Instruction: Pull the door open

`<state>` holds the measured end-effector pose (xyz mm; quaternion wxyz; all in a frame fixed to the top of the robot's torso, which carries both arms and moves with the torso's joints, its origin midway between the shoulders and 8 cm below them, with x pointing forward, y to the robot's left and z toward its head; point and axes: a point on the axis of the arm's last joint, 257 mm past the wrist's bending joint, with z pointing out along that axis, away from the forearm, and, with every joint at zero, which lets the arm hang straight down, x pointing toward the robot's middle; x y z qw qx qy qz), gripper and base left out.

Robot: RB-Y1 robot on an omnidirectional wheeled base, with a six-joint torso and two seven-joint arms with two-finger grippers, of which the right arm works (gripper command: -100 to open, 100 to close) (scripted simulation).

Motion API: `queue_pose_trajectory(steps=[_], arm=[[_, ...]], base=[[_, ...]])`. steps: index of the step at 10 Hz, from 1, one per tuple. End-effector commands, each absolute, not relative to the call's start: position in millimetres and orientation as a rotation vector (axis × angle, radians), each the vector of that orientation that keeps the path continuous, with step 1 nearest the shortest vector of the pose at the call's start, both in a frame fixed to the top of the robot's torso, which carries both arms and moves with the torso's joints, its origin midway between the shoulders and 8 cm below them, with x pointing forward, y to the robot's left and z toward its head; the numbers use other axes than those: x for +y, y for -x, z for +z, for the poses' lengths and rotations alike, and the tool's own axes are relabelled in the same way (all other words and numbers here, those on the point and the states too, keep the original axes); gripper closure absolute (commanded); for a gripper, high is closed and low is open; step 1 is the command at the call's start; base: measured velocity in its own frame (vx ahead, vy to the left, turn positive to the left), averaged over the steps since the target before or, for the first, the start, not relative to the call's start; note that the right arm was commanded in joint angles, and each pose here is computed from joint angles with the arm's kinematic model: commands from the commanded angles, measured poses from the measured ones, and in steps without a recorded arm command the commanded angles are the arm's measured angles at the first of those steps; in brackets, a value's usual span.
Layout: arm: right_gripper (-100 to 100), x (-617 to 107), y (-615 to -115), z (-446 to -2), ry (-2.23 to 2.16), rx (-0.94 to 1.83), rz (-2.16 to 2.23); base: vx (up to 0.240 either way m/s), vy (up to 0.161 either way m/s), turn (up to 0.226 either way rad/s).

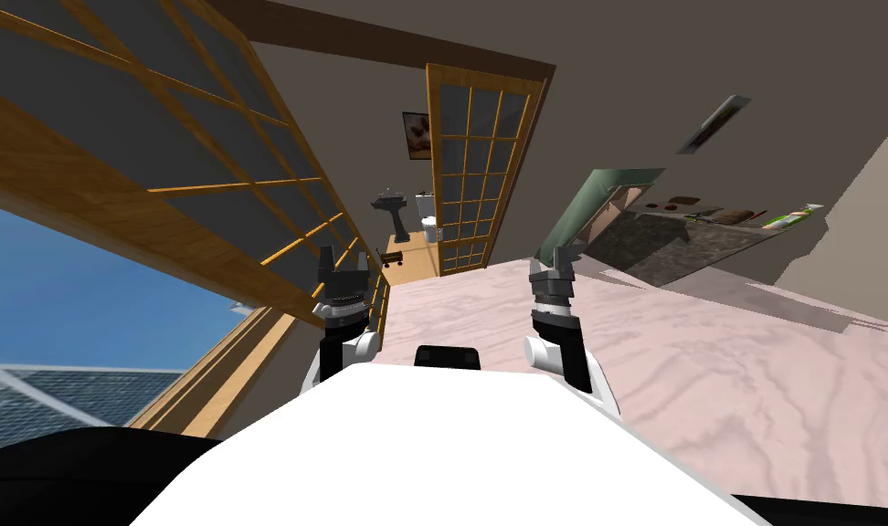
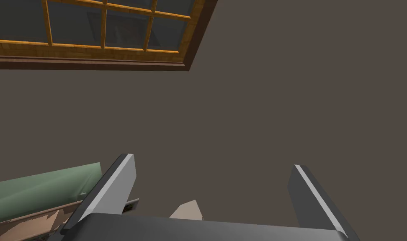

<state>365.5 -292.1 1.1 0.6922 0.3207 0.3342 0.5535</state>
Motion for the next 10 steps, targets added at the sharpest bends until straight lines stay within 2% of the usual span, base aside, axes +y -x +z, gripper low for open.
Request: queue_pose_trajectory(steps=[1,10], arm=[[-100,-295.0,-367.6,-9.3,-0.698,0.777,1.192],[-100,-312.3,-372.9,-62.2,-0.607,0.91,0.972]], base=[[0.131,0.027,0.047],[0.166,0.047,0.058]])
